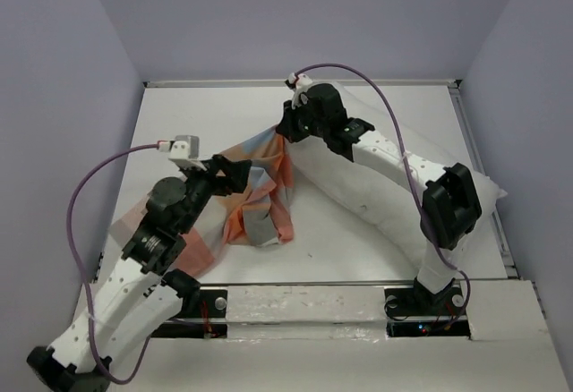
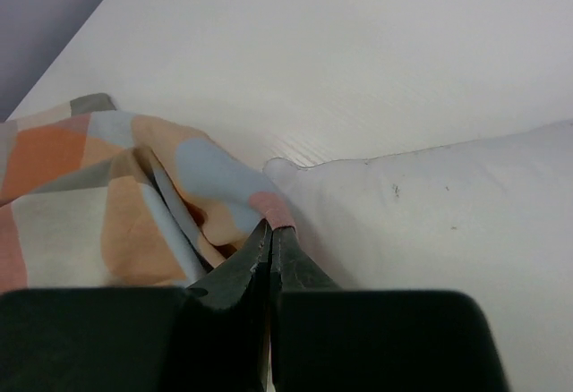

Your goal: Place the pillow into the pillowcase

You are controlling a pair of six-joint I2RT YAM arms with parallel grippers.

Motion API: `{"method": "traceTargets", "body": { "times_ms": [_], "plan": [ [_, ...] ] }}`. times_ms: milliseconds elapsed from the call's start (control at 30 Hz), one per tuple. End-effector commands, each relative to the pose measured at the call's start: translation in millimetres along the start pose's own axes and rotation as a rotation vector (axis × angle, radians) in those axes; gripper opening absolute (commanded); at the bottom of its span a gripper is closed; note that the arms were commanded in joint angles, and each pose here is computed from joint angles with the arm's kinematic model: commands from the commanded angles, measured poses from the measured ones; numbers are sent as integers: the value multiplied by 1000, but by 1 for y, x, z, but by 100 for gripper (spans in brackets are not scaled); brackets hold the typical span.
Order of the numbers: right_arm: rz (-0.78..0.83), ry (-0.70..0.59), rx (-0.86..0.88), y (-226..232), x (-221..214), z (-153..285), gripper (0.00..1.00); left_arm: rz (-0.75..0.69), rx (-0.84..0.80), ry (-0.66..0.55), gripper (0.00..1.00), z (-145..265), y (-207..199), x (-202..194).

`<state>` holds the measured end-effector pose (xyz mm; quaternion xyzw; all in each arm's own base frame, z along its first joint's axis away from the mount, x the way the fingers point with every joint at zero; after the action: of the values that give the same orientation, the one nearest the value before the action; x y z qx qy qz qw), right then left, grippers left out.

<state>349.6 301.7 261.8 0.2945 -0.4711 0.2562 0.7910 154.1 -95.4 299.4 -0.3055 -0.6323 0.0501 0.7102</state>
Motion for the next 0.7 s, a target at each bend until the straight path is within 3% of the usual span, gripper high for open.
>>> {"method": "traceTargets", "body": {
  "times_ms": [0, 33, 67, 200, 533, 667],
  "plan": [
    [-11, -157, -61, 4, 39, 32, 0, -97, 36, 147, 90, -34, -9, -51],
    [-19, -160, -61, 6, 41, 35, 0, -122, 57, 136, 83, -36, -15, -58],
    [-22, -164, -59, 7, 44, 39, 0, -141, 73, 146, 83, -41, -16, -64],
    [-39, -191, -59, 10, 55, 60, 0, -187, 122, 182, 84, -62, -13, -89],
    [-71, -180, -10, 17, 51, 72, 0, -227, 61, 126, 86, -98, -31, -92],
    [-94, -176, -6, 18, 47, 72, 0, -253, 36, 109, 76, -106, -41, -95]
  ]
}}
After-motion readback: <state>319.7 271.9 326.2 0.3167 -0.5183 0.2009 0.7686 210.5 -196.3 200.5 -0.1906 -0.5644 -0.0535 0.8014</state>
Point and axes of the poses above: each gripper's point midway between its finger pads, its own z axis back along the fingers, its own y axis along the line the jaws close on, x = y × z, the point moved 10 cm from there along z, back along the fingers, and after that the axes turned 3 degrees about z, right-handed, at the moved point
